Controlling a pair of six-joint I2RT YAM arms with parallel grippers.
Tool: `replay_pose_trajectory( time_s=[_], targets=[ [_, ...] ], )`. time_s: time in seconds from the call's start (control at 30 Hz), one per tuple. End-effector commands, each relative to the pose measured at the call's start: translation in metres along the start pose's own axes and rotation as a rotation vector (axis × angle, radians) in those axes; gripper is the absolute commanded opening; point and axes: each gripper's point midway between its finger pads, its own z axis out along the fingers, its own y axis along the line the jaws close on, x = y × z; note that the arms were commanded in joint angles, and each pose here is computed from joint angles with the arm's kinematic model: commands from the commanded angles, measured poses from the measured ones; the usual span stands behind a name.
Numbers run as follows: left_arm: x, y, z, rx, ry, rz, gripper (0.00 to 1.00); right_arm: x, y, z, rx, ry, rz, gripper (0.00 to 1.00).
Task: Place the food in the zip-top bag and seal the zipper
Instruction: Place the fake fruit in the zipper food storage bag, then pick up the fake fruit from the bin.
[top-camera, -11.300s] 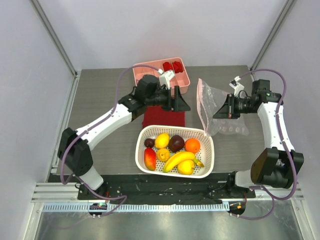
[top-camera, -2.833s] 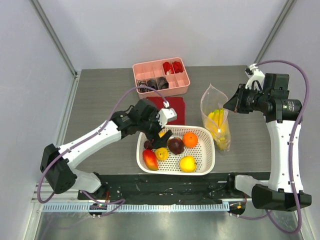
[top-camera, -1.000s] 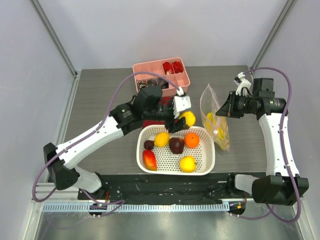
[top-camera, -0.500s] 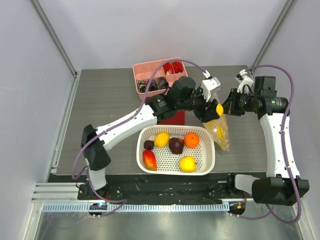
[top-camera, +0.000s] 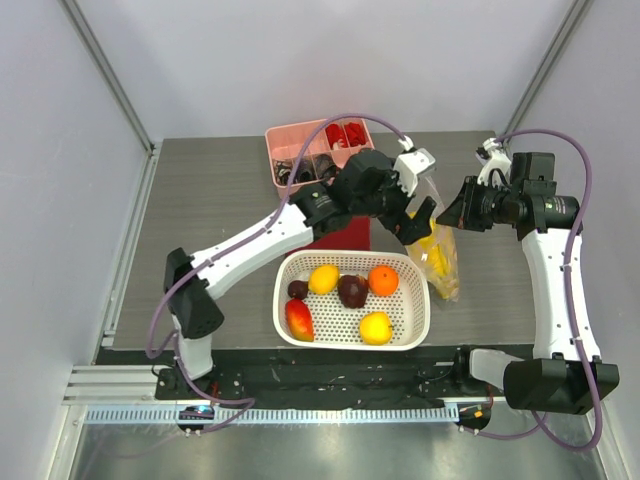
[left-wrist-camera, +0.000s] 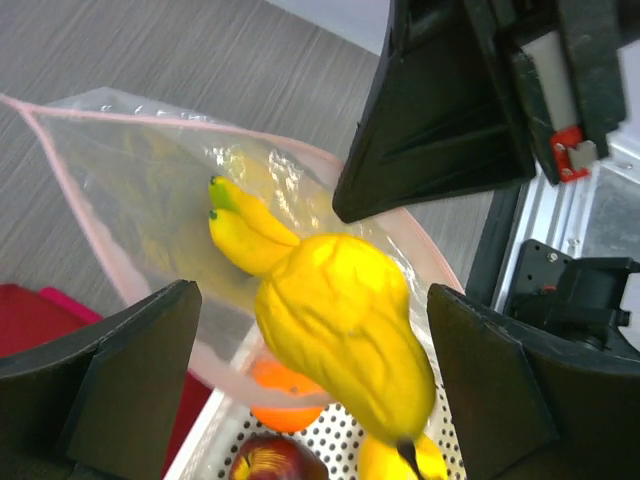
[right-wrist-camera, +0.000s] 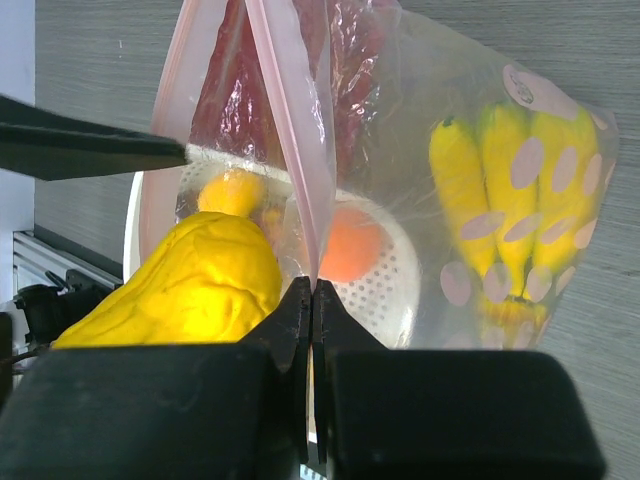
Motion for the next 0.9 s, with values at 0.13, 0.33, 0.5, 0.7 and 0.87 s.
replay_pose_trajectory(
  time_s=[0.13, 0.33, 0.5, 0.7, 0.87],
  targets=[
    [-0.037, -0.026, -0.101, 0.043, -0.189, -0.025, 1.00, -0.015, 0.006, -0.009, 0.002, -0.068, -0.036, 0.01],
    [0.025, 0.000, -0.122, -0.075, -0.095, -0.041, 1.00, -0.035, 0.000, -0.019, 0.072, -0.127, -0.093, 0.01],
    [0.064, 0.020, -0.114, -0.147, -0.013, -0.072, 1.00, -0.055, 0.006, -0.041, 0.121, -0.197, -0.167, 0.01],
    [0.124, 0.004, -0.094, 0.029, 0.117, 0.050, 0.96, -0.042, 0.003, -0.040, 0.117, -0.136, -0.198, 0.01],
    [0.179, -0.007, -0.086, 0.212, 0.189, 0.317, 0.94, -0.033, 0.005, -0.034, 0.084, -0.104, -0.192, 0.01]
  ],
)
